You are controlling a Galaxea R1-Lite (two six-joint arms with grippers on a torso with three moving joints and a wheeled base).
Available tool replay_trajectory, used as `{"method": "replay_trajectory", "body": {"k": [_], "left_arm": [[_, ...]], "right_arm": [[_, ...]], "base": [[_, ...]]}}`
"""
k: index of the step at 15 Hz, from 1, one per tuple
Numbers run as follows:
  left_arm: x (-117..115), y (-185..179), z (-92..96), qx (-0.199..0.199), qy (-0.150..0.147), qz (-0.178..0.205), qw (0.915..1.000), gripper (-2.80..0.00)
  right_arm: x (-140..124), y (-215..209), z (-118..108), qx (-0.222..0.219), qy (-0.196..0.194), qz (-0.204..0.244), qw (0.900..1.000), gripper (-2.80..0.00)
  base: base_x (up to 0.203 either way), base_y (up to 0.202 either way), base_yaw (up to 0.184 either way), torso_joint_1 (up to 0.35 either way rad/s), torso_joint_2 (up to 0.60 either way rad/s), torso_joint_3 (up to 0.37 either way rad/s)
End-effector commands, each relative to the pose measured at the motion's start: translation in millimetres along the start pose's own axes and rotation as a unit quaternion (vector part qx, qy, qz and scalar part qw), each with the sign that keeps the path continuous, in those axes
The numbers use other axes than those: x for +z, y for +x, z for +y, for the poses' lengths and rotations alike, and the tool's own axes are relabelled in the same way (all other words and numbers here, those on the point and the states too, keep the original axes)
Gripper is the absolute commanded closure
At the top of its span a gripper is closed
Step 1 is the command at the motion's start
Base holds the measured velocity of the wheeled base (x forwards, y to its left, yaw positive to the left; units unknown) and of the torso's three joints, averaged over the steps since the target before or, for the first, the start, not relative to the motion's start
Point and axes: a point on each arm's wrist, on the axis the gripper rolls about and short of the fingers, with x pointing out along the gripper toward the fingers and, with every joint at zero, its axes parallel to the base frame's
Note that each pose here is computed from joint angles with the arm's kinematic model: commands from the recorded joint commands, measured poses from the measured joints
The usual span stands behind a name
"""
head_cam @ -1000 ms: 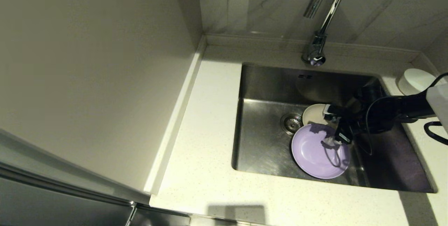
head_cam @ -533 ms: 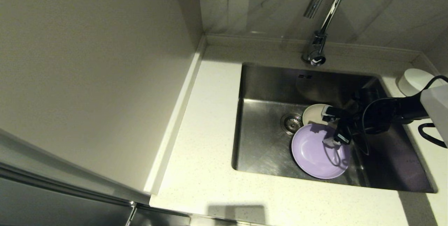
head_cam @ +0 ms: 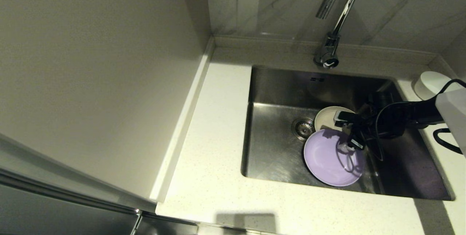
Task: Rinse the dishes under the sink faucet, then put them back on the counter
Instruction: Put a plate back to the table from the sink
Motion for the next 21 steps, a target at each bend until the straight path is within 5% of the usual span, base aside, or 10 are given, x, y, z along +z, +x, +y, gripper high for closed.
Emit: {"method": "replay_trajectory", "body": {"k": [1,11,12,21], "left_arm": [[0.0,-0.1,0.0,0.0,0.0,-0.001,1.0,0.0],[0.0,-0.1,0.0,0.0,0.0,-0.001,1.0,0.0],[0.0,-0.1,0.0,0.0,0.0,-0.001,1.0,0.0],[0.0,-0.1,0.0,0.0,0.0,-0.001,1.0,0.0]], "right_arm": [[1.1,-1.1,-1.6,-0.003,-0.004,-0.002,1.0,-2.8],[4.6,-7.7,-5.0,-0.008,-0.005,-0.009,1.0,-2.8],[4.2,-7.9,-4.2,-0.007,-0.005,-0.009,1.0,0.0],[3.2,-9.1,-2.3,0.002,-0.003,0.0,1.0,0.0]], "base": [[0.0,0.0,0.0,0.0,0.0,0.0],[0.0,0.0,0.0,0.0,0.0,0.0],[0.0,0.0,0.0,0.0,0.0,0.0],[0.0,0.0,0.0,0.0,0.0,0.0]]}}
